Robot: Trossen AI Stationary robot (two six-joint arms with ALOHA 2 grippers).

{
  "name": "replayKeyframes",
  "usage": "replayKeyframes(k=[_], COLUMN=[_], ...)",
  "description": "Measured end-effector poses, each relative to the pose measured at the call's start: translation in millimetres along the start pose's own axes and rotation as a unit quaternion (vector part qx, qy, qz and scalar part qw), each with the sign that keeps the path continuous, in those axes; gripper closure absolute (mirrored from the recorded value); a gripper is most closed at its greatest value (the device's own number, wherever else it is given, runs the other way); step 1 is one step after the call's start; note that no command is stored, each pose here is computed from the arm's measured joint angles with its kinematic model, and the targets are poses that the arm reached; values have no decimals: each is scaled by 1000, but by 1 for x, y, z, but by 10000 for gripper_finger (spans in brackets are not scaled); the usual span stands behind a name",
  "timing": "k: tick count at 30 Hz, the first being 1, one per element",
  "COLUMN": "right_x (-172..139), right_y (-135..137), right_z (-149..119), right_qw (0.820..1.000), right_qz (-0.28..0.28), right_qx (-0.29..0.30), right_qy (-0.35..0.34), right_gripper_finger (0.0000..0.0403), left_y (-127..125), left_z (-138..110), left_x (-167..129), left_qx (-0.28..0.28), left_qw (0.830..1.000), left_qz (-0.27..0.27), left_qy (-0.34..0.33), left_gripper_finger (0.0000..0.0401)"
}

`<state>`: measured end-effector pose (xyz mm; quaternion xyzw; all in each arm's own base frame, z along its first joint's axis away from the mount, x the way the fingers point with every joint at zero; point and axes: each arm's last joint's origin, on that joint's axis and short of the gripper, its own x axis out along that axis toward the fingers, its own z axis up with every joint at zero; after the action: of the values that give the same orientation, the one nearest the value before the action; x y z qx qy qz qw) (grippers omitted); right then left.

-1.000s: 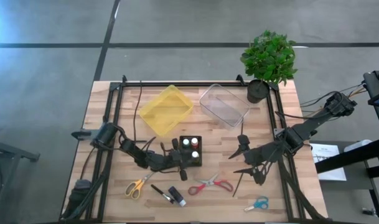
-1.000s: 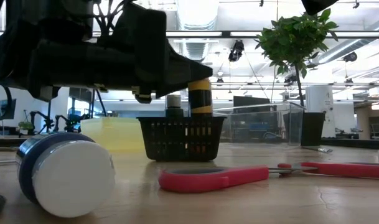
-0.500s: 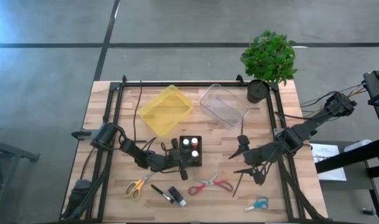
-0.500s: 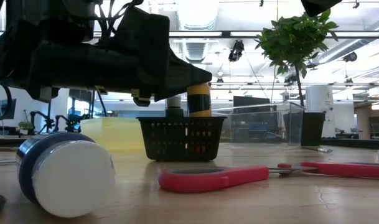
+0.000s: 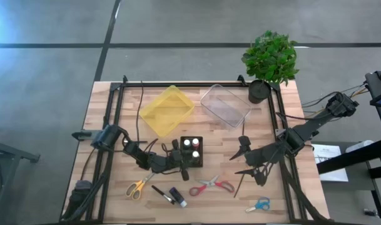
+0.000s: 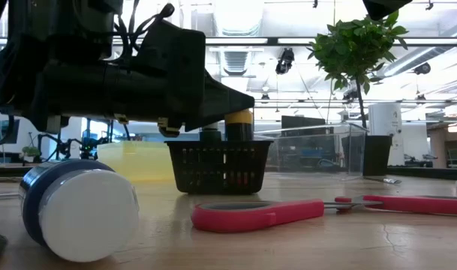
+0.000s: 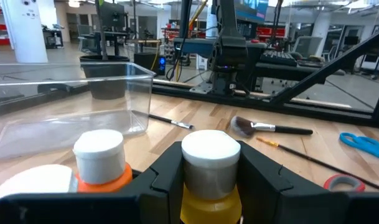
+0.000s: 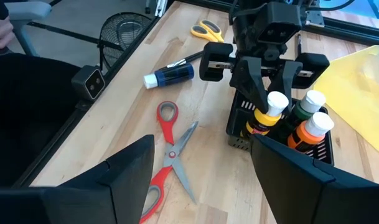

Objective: Pick & Place Paint Supplies
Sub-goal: Put the yellow paint bottle into the black bin

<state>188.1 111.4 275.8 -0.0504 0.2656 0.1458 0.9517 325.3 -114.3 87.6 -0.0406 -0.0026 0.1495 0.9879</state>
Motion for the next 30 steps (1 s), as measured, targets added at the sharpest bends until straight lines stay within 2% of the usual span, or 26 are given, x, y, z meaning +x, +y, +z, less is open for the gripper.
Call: replayKeyframes(k=[18, 24, 30], right_x=[0, 0, 0], right_y=[0, 0, 0], right_z=[0, 0, 0], right_qw=[1000, 1000, 1000], right_qz=[0, 0, 0], right_qx=[-3, -3, -3], right_qy=[0, 0, 0], right_gripper_finger=[140, 140, 140], left_y=[1, 3, 6], left_z=[-4, -5, -6], left_x=[0, 1, 3], left_qx=[6, -10, -27], left_qw=[1000, 1000, 999], left_qz=[2, 6, 25], left_qy=[19, 22, 27], left_gripper_finger=[286, 285, 207])
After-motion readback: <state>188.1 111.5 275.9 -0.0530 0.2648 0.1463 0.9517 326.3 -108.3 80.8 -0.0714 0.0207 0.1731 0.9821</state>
